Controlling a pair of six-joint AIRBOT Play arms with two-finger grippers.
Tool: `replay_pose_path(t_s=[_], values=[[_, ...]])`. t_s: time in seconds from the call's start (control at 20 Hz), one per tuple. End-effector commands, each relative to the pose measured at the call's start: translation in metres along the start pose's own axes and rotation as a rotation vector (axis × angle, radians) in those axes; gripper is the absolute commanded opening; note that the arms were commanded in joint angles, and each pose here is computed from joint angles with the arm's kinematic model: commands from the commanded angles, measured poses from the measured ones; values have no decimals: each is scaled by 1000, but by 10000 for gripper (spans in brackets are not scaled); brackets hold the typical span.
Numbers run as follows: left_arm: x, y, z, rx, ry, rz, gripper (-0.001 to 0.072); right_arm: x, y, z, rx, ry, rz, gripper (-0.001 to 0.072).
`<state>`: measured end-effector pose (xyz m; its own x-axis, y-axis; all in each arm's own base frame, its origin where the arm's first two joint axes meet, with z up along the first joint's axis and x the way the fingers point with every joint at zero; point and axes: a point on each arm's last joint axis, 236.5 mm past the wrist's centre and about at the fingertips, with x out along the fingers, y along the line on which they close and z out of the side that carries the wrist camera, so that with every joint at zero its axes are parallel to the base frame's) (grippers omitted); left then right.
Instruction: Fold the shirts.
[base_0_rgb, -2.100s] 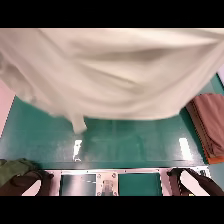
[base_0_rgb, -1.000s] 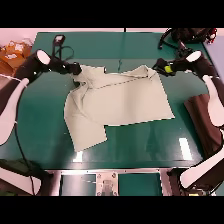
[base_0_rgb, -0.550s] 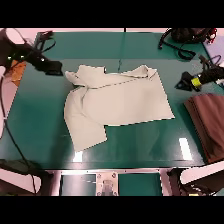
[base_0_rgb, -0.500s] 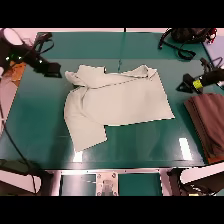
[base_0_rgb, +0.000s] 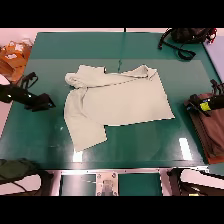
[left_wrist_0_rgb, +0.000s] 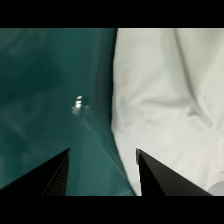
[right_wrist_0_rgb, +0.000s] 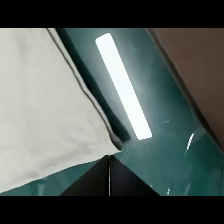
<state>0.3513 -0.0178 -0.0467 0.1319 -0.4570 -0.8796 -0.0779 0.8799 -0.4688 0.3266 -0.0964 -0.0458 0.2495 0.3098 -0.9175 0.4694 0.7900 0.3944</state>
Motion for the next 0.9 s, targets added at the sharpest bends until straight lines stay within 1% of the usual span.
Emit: replay_pose_path(t_s=[0.0, 0.25, 0.3, 0.35, 0.4, 0.45, 0.5, 0.55, 0.65, 0.75, 0.8, 0.85], values=[[36, -12, -2, -62, 7, -147, 474, 6, -6, -5, 15, -19, -7, 17], [76, -20, -26, -66, 153, -173, 474, 8, -7, -5, 18, -15, -7, 23], [81, -22, -25, -57, 151, -168, 474, 8, -7, -5, 21, -14, -7, 74], [84, -23, -22, -47, 138, -161, 457, 8, -7, -5, 21, -14, -7, 169], [86, -24, -18, -43, 121, -156, 325, 8, -7, -5, 21, -14, -7, 217], [86, -24, -16, -32, 112, -158, 164, 8, -7, -6, 21, -10, -6, 227], [85, -22, -16, -20, 113, -157, 24, 8, -7, -8, 25, -3, -5, 283], [84, -21, -18, -18, 122, -152, 27, 8, -7, -10, 35, 7, -5, 359], [81, -15, -27, 14, 162, -125, 26, 7, -14, -17, 68, 32, -15, 373], [77, -10, -34, 41, 186, -95, 26, 10, -26, -28, 162, 61, -16, 374], [75, -11, -34, 44, 187, -95, 26, 16, -31, -37, 180, 81, -16, 375], [75, -11, -34, 43, 186, -97, 26, 24, -34, -47, 195, 100, -17, 414]])
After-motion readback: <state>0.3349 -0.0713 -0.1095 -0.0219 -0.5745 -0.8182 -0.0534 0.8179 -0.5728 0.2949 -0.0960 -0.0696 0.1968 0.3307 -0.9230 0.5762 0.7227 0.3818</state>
